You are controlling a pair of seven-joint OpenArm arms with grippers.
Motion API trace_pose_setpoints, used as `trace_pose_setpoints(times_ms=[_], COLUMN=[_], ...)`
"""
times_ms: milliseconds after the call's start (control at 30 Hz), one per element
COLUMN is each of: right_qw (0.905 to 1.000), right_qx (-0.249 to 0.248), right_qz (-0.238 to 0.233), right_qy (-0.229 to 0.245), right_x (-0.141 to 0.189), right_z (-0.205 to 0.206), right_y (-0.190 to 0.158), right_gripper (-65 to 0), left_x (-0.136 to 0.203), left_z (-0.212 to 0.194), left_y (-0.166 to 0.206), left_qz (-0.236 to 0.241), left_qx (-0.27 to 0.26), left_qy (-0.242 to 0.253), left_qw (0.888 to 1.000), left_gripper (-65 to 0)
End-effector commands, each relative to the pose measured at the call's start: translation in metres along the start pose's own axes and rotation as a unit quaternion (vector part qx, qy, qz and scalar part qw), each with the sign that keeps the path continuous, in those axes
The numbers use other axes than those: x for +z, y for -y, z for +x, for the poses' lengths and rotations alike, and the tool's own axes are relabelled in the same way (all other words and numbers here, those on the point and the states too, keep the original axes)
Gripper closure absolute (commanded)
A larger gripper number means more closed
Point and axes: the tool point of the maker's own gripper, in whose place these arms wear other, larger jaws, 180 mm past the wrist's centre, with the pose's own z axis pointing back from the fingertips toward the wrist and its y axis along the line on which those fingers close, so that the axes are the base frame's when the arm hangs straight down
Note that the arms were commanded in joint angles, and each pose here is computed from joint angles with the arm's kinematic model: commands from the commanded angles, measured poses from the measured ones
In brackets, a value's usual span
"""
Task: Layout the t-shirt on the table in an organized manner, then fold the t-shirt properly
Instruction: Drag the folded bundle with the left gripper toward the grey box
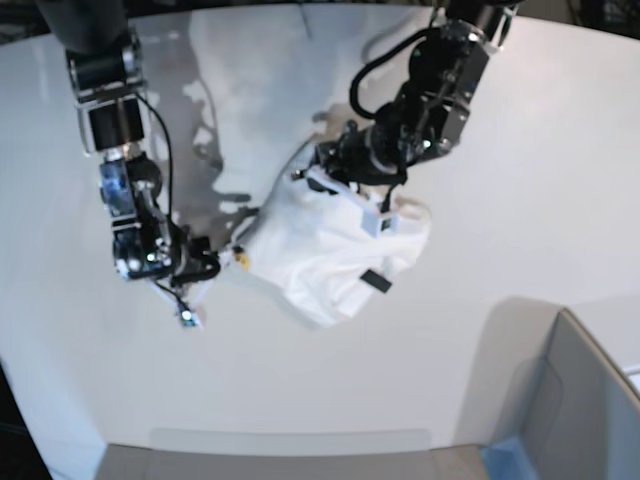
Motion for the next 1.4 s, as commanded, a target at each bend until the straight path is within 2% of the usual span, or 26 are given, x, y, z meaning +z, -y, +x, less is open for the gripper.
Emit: trace_pose_setpoints(times_ms=[0, 100, 233, 433, 667, 800, 900, 1033, 1100, 1167, 1300, 1367], right_qw=[0.9997, 0.9981, 0.9919, 0.9817, 0.968, 0.963, 0.9671, 0.9779, 0.9844, 0.9893, 0.9952, 0.996], right_qx=[0.016, 0.059, 0.114, 0.157, 0.195, 0.212, 0.198, 0.136, 0.104, 0.068, 0.006, -0.016], right_qz=[0.004, 0.018, 0.05, 0.105, 0.156, 0.165, 0.16, 0.152, 0.127, 0.101, 0.034, 0.013], right_qy=[0.02, 0.005, -0.027, -0.026, -0.025, -0.024, -0.006, 0.047, 0.063, 0.08, 0.092, 0.087], right_x=[0.005, 0.0, -0.002, 0.011, 0.029, 0.031, 0.037, 0.063, 0.078, 0.092, 0.104, 0.106], right_z=[0.017, 0.003, -0.026, -0.043, -0.046, -0.049, -0.039, -0.015, -0.005, 0.002, -0.004, -0.013], right_y=[-0.005, -0.031, -0.076, -0.138, -0.197, -0.212, -0.204, -0.179, -0.148, -0.118, -0.047, -0.024], right_gripper=[0.0, 0.0, 0.0, 0.0, 0.0, 0.0, 0.0, 0.0, 0.0, 0.0, 0.0, 0.0], left_x=[0.004, 0.004, 0.016, 0.057, 0.075, 0.084, 0.09, 0.096, 0.094, 0.083, 0.046, 0.029], left_z=[0.005, 0.004, 0.025, 0.058, 0.065, 0.07, 0.075, 0.082, 0.082, 0.083, 0.063, 0.057], left_y=[0.011, 0.006, -0.029, -0.09, -0.115, -0.127, -0.127, -0.113, -0.104, -0.079, -0.017, 0.002], left_qz=[-0.017, -0.012, 0.014, 0.058, 0.069, 0.077, 0.076, 0.061, 0.052, 0.027, -0.019, -0.031], left_qx=[-0.006, 0.001, 0.058, 0.147, 0.189, 0.206, 0.206, 0.188, 0.181, 0.158, 0.082, 0.066], left_qy=[0.008, 0.007, 0.042, 0.123, 0.123, 0.141, 0.153, 0.166, 0.164, 0.151, 0.085, 0.066], left_qw=[1.0, 1.0, 0.997, 0.98, 0.972, 0.965, 0.964, 0.966, 0.968, 0.975, 0.993, 0.995], left_gripper=[-4.8, -4.8, -4.8, -4.8, -4.8, -4.8, -4.8, -4.8, -4.8, -4.8, -4.8, -4.8])
